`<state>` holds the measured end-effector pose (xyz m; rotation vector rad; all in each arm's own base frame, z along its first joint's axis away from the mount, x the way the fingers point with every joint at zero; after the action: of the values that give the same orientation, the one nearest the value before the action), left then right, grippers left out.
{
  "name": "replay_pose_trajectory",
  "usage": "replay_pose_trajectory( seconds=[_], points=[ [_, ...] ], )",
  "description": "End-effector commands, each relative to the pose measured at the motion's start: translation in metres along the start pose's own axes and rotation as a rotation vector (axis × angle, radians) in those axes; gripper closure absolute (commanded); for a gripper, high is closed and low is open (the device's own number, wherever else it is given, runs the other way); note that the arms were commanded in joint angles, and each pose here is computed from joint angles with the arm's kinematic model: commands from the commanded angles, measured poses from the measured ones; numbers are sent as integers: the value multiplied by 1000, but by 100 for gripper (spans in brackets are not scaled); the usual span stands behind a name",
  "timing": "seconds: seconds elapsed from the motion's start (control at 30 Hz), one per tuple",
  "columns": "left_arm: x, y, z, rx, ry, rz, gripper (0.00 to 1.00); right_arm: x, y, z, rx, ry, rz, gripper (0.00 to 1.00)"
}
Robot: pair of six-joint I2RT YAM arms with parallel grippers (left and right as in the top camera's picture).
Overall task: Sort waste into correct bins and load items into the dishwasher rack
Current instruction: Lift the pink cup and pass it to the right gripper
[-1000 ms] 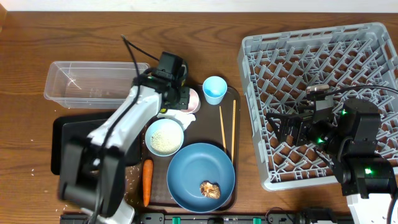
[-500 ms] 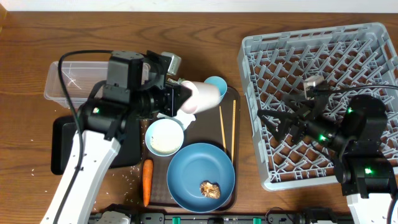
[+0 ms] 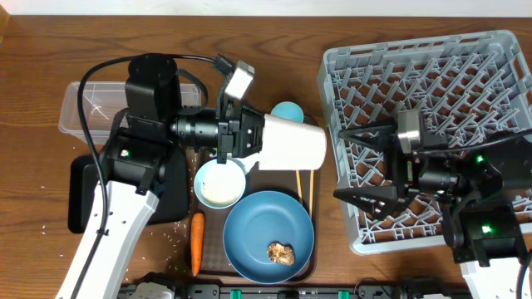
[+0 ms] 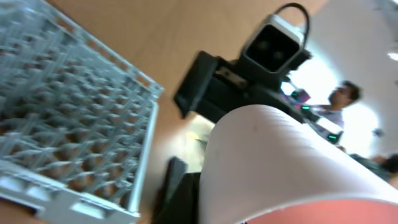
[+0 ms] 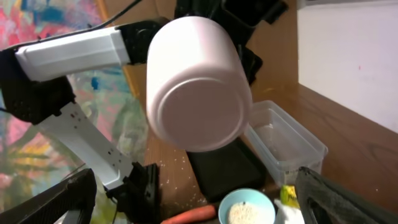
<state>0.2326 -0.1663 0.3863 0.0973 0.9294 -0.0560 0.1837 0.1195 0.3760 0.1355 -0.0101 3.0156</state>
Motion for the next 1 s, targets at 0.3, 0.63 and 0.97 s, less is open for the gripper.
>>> replay_pose_trajectory(
  seconds=[0.3,0.63,0.97],
  points=[
    [-18,-7,-6,77,44,-91,94,-6,-45,9,-48,68,98,4],
    [-14,-8,-4,55,26,-64,94,7,-59,19,-88,90,168,15],
    [-7,-8,2,-1,-10,10,94,10,-59,29,-120,-6,168,26]
  ],
)
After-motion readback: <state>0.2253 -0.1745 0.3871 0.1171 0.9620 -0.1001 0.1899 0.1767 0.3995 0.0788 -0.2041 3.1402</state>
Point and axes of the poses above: each gripper's point midway between its finger pads, its own y axis back along the fingers, its own x axis along the line the jaws close on, z = x × y, the point moved 7 cm from there along y, back along the fingers, and after that the axes turned 9 degrees about y, right-handed, at the moved point
